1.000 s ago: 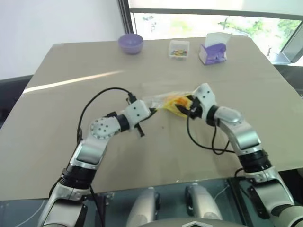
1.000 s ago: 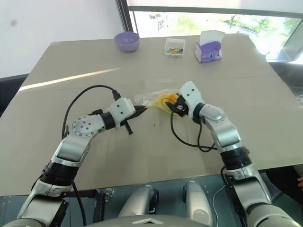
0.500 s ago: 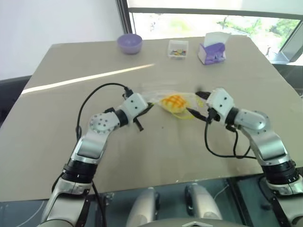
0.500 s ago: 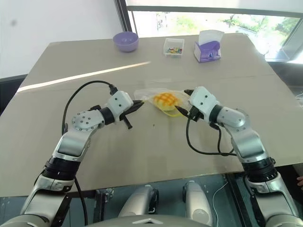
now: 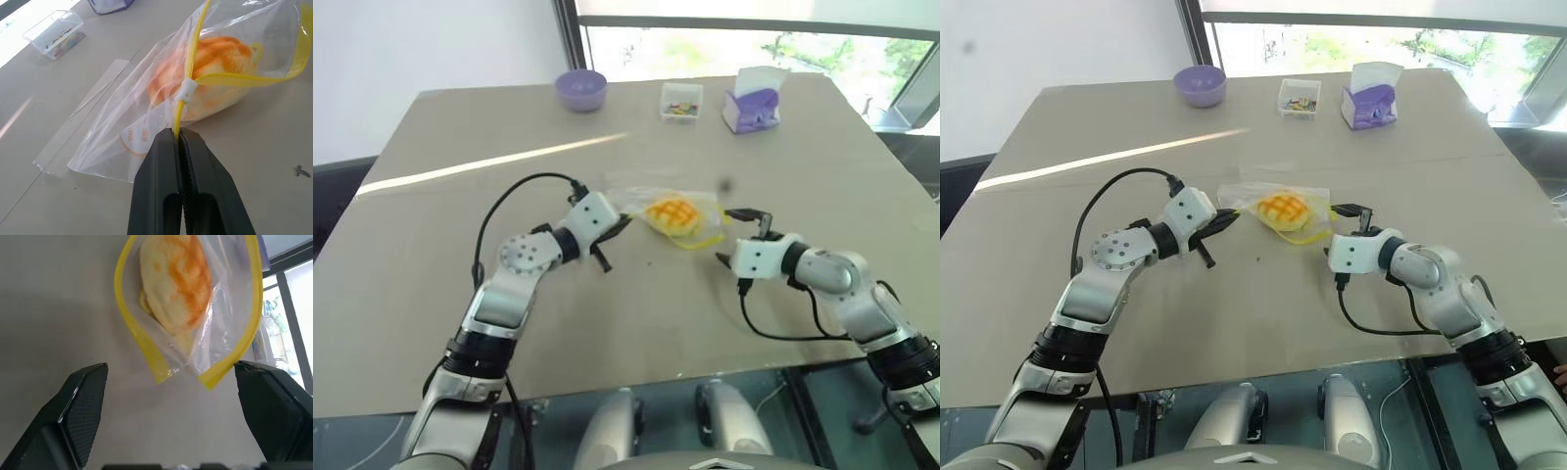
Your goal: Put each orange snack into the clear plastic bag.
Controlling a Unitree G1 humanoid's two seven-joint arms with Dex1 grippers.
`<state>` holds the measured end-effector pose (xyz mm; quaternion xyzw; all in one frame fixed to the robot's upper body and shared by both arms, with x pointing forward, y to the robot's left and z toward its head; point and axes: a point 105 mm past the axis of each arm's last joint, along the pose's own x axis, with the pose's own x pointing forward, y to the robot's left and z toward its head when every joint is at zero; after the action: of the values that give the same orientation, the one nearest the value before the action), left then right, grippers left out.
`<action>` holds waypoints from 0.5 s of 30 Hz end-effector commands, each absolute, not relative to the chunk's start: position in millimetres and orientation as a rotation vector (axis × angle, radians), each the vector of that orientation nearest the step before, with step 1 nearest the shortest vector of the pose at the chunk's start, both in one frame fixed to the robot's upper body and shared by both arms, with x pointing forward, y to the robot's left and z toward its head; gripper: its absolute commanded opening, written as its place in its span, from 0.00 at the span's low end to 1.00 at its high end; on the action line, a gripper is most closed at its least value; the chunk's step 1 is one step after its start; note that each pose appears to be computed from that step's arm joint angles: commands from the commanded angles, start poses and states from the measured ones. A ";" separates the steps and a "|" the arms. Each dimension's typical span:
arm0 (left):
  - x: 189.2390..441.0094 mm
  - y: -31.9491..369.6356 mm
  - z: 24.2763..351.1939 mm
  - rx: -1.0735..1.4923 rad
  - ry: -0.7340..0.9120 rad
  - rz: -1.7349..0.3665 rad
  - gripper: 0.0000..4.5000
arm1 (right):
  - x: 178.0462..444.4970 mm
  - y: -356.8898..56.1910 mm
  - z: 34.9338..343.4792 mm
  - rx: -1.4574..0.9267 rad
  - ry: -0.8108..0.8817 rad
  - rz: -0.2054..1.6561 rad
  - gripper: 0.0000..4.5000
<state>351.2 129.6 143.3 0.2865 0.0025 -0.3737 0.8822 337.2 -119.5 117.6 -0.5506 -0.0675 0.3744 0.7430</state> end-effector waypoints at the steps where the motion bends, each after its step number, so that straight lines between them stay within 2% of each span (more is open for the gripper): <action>1: 350.4 126.6 163.7 0.609 -0.069 -0.771 0.00 | 346.0 -117.0 133.2 -1.219 -0.216 0.771 0.98; 15: 349.3 124.8 163.2 0.622 -0.073 -0.762 0.00 | 350.1 -106.9 142.8 -1.061 -0.216 0.747 0.98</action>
<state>351.2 129.0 145.5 0.2883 -0.0014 -0.3694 0.8834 348.8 -107.3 120.0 -0.4971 -0.0679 0.3626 0.7853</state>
